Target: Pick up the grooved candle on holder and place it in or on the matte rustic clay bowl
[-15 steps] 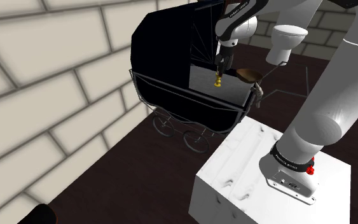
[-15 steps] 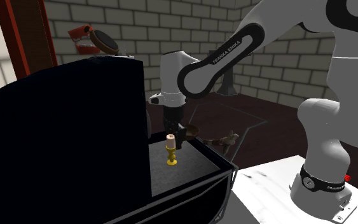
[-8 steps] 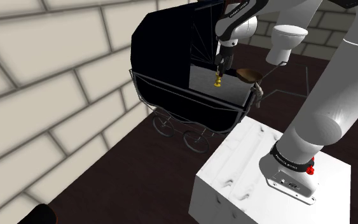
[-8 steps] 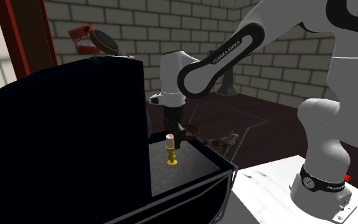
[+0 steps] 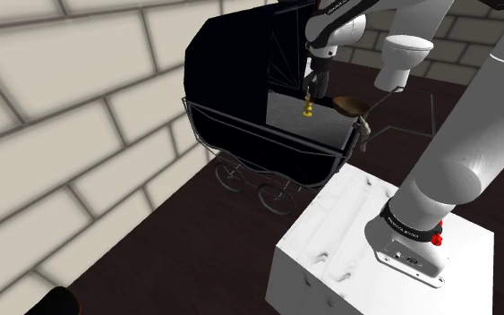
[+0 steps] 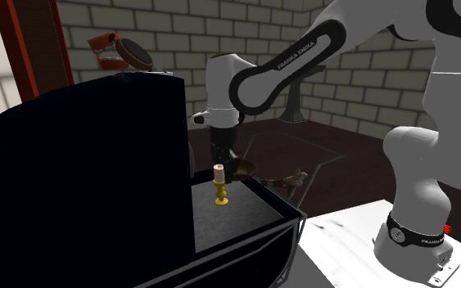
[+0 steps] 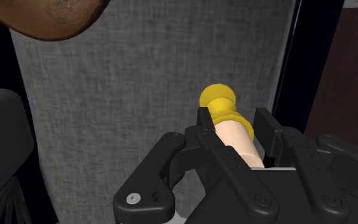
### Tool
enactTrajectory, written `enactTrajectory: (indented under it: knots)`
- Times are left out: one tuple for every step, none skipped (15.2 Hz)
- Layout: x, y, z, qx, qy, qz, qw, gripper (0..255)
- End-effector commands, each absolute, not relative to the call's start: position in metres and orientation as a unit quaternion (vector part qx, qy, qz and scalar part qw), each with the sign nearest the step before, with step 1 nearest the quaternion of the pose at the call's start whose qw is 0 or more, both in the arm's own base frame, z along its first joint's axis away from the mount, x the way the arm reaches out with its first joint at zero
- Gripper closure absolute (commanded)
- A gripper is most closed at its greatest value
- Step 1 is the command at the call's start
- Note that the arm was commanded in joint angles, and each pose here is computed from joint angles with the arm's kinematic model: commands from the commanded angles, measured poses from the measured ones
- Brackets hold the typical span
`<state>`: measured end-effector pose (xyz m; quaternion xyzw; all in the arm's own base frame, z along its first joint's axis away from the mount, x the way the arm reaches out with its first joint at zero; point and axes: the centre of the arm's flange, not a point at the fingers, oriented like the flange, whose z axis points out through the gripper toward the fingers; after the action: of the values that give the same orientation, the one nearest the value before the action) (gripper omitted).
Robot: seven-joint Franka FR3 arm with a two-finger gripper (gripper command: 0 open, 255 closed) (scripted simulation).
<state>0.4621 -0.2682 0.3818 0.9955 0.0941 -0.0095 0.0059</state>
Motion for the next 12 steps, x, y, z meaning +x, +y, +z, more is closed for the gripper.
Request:
enactTrajectory:
  knots:
    - [0.462, -0.268, 0.391, 0.995, 0.094, -0.01, 0.006, 255]
    - [0.462, -0.268, 0.397, 0.995, 0.094, -0.01, 0.006, 255]
    - [0.462, -0.268, 0.402, 0.995, 0.094, -0.01, 0.006, 255]
    - [0.462, -0.268, 0.407, 0.995, 0.094, -0.01, 0.006, 255]
    - [0.462, -0.268, 0.413, 0.995, 0.094, -0.01, 0.006, 255]
    - [0.462, -0.268, 0.418, 0.995, 0.094, -0.01, 0.006, 255]
    - [0.462, -0.268, 0.423, 0.995, 0.094, -0.01, 0.006, 255]
    - [0.462, -0.268, 0.428, 0.995, 0.094, -0.01, 0.006, 255]
    - [0.462, -0.268, 0.434, 0.995, 0.094, -0.01, 0.006, 255]
    - [0.462, -0.268, 0.439, 0.995, 0.094, -0.01, 0.006, 255]
    - [0.462, -0.268, 0.444, 0.995, 0.094, -0.01, 0.006, 255]
    - [0.462, -0.268, 0.45, 0.995, 0.094, -0.01, 0.006, 255]
